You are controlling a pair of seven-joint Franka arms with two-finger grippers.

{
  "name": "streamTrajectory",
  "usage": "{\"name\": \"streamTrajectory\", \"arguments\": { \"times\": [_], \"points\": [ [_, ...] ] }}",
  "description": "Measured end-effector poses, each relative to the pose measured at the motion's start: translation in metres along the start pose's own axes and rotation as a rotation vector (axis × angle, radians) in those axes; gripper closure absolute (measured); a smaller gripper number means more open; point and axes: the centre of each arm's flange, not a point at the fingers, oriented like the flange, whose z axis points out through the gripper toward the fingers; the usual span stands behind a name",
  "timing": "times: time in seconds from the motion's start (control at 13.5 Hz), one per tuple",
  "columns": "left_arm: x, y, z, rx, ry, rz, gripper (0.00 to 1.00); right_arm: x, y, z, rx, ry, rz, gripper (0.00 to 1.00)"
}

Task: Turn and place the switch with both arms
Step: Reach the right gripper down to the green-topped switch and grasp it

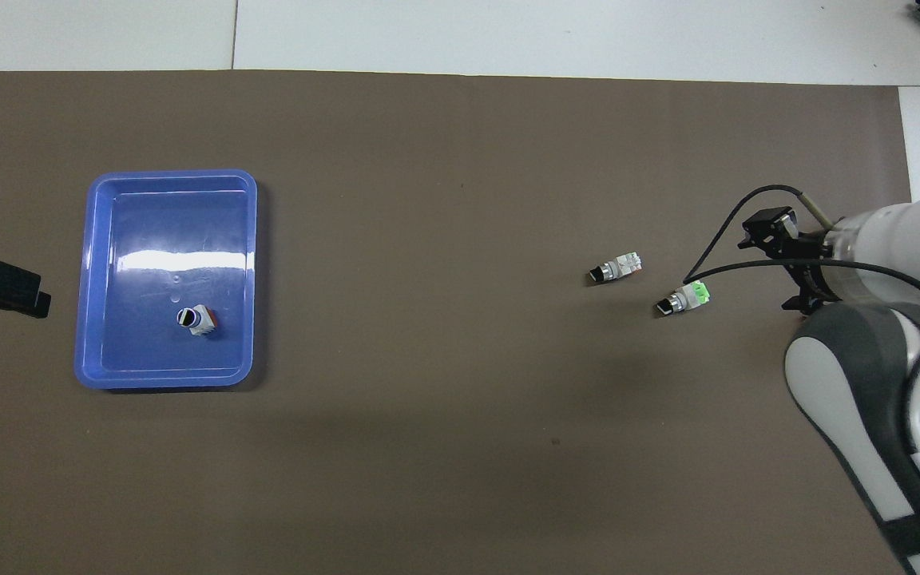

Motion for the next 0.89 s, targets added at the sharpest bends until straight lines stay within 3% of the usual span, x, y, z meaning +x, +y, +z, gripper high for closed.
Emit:
{"name": "streamTrajectory", "arguments": {
  "times": [0.3, 0.89],
  "points": [
    [0.000, 0.000, 0.001, 0.000, -0.001, 0.000, 0.00, -0.004, 0.004, 0.076, -0.058, -0.024, 0.108, 0.00],
    [-0.003, 0.003, 0.005, 0.001, -0.010, 0.006, 0.00, -0.010, 0.008, 0.127, 0.009, -0.050, 0.165, 0.00]
  ]
}}
